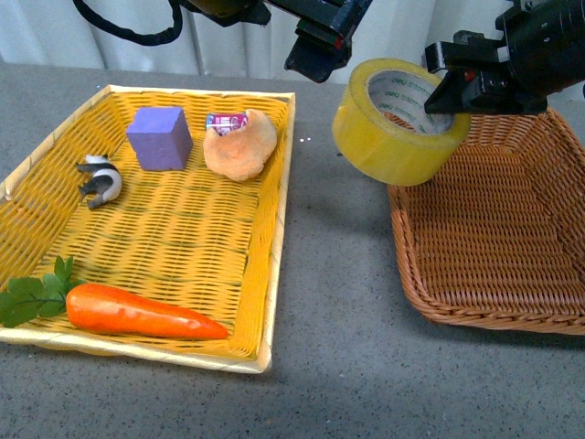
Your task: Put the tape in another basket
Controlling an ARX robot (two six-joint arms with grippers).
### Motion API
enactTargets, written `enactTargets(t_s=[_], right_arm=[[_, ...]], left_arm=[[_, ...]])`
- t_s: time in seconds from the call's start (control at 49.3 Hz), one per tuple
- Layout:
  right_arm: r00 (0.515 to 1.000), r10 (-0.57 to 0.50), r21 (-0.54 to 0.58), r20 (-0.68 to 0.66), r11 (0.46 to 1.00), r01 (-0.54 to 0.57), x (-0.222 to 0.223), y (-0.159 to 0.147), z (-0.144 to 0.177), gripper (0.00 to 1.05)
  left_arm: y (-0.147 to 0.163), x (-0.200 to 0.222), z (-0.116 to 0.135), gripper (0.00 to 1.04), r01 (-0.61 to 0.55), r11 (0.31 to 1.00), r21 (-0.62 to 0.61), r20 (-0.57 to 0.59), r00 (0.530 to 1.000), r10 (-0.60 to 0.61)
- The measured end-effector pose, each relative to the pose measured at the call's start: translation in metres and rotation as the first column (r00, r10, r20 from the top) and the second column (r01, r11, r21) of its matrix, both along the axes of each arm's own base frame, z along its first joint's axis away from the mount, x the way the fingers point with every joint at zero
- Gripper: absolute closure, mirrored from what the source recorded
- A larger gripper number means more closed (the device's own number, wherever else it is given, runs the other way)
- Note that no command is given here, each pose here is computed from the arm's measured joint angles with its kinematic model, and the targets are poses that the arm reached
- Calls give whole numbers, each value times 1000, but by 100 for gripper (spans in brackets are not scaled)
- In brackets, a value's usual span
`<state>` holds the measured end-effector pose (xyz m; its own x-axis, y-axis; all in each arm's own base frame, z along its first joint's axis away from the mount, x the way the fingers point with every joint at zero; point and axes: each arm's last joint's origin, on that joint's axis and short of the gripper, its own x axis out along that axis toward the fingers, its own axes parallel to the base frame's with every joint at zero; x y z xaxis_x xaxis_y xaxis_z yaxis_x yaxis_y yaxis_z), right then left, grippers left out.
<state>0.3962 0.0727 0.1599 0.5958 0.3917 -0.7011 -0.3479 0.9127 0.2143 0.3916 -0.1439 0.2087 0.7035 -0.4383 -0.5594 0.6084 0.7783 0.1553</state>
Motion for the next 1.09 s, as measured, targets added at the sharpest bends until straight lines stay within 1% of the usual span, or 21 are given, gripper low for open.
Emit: enactTargets(t_s=[0.041,0.182,0.264,0.324,0.365,0.405,0.527,0.628,0.709,0.851,0.872,0.892,0.953,0.993,1.014,1.095], right_arm=[[1000,-19,-11,-8,1000,19,1,-5,-2,89],[997,-77,-41,-31,996,76,3,-25,-10,89],[991,-125,-67,-42,990,122,4,-39,-16,89],[988,-147,-76,-53,987,142,4,-47,-20,89],[983,-169,-87,-70,983,163,4,-56,-27,89],[979,-185,-102,-90,979,176,3,-62,-36,89],[971,-191,-122,-147,977,174,-2,-66,-57,89],[962,-192,-146,-193,975,165,-8,-64,-74,89],[959,-201,-177,-199,970,167,-10,-63,-82,89],[962,-209,-208,-176,963,171,-10,-63,-84,89],[963,-207,-208,-174,963,169,-10,-63,-85,87],[962,-209,-208,-174,963,171,-10,-63,-85,81],[964,-209,-206,-166,963,173,-10,-63,-85,71],[966,-214,-209,-147,961,181,-10,-63,-85,62],[966,-216,-211,-142,960,184,-10,-63,-85,60],[970,-226,-207,-86,957,205,-11,-65,-80,46]], left_arm=[[3,2,1,7,-37,999,-1,23,999,37],[17,10,3,6,-181,983,-28,88,979,182],[30,15,3,7,-296,954,-50,118,947,300],[36,16,2,7,-341,938,-64,123,930,347],[45,18,-3,6,-397,915,-76,120,907,403],[50,18,-6,7,-428,900,-81,113,894,435],[56,16,-14,6,-468,880,-83,94,876,474],[58,17,-15,6,-496,863,-97,93,859,504],[58,17,-14,6,-508,855,-101,96,851,517],[62,17,-15,6,-534,839,-106,94,834,543],[62,17,-15,6,-536,838,-106,94,833,545],[62,18,-14,6,-542,834,-105,97,829,551],[63,18,-14,6,-549,829,-108,105,823,559],[64,18,-13,7,-561,820,-111,116,812,572],[65,18,-14,6,-564,818,-112,119,810,574],[66,18,-14,7,-579,806,-123,145,793,592]])
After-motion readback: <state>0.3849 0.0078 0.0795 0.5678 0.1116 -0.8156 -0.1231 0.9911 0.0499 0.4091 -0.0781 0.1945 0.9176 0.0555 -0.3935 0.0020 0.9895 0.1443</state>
